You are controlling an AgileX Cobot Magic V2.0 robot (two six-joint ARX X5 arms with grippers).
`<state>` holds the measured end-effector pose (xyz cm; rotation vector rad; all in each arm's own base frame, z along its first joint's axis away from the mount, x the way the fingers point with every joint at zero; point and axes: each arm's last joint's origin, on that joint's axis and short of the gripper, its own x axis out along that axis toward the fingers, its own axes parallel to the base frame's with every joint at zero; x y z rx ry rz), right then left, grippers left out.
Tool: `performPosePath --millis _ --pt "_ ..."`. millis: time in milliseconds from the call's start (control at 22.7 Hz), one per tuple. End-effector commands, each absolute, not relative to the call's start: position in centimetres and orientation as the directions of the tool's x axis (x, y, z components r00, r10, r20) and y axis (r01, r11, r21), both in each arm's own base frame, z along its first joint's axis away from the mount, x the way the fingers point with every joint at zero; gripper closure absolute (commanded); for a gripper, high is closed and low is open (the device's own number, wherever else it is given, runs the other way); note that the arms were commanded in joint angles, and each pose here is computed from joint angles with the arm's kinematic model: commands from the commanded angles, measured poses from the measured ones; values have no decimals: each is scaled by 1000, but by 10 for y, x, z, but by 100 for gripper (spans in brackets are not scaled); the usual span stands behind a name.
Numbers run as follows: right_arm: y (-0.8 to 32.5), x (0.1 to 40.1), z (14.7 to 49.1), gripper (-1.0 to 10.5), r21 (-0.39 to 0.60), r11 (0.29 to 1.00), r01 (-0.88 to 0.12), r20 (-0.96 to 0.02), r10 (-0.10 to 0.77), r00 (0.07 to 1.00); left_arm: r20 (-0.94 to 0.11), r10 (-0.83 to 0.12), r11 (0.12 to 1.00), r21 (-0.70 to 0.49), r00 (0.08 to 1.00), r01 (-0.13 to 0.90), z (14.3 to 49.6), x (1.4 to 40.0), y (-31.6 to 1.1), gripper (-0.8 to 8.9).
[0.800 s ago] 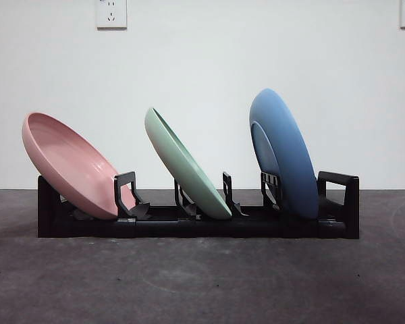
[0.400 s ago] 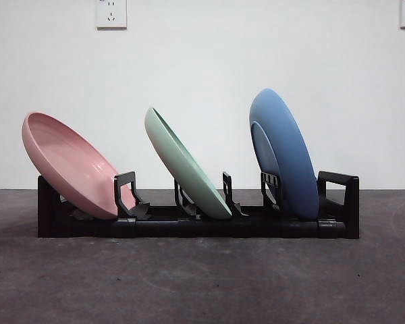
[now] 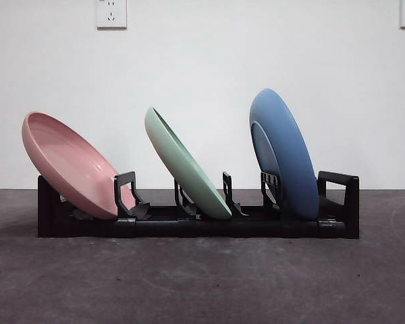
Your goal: Place the plate
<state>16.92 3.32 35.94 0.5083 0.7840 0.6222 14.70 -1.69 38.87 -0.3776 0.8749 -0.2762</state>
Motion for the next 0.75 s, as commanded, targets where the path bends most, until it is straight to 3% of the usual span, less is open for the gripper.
performPosePath --millis 44,132,397,750 --pt "37 176 359 706 594 713 -373 -497 690 526 -685 -390 902 -418 616 107 393 151 -18 611" --pt "41 181 356 648 591 710 -383 -510 697 504 -686 -390 902 -418 614 106 392 152 -18 527" --pt "61 223 352 679 574 737 -358 -586 674 449 -681 -390 902 -417 620 109 393 152 -18 528" --pt "99 302 350 692 542 722 -430 -610 690 389 -681 -389 903 -417 621 109 393 153 -18 529"
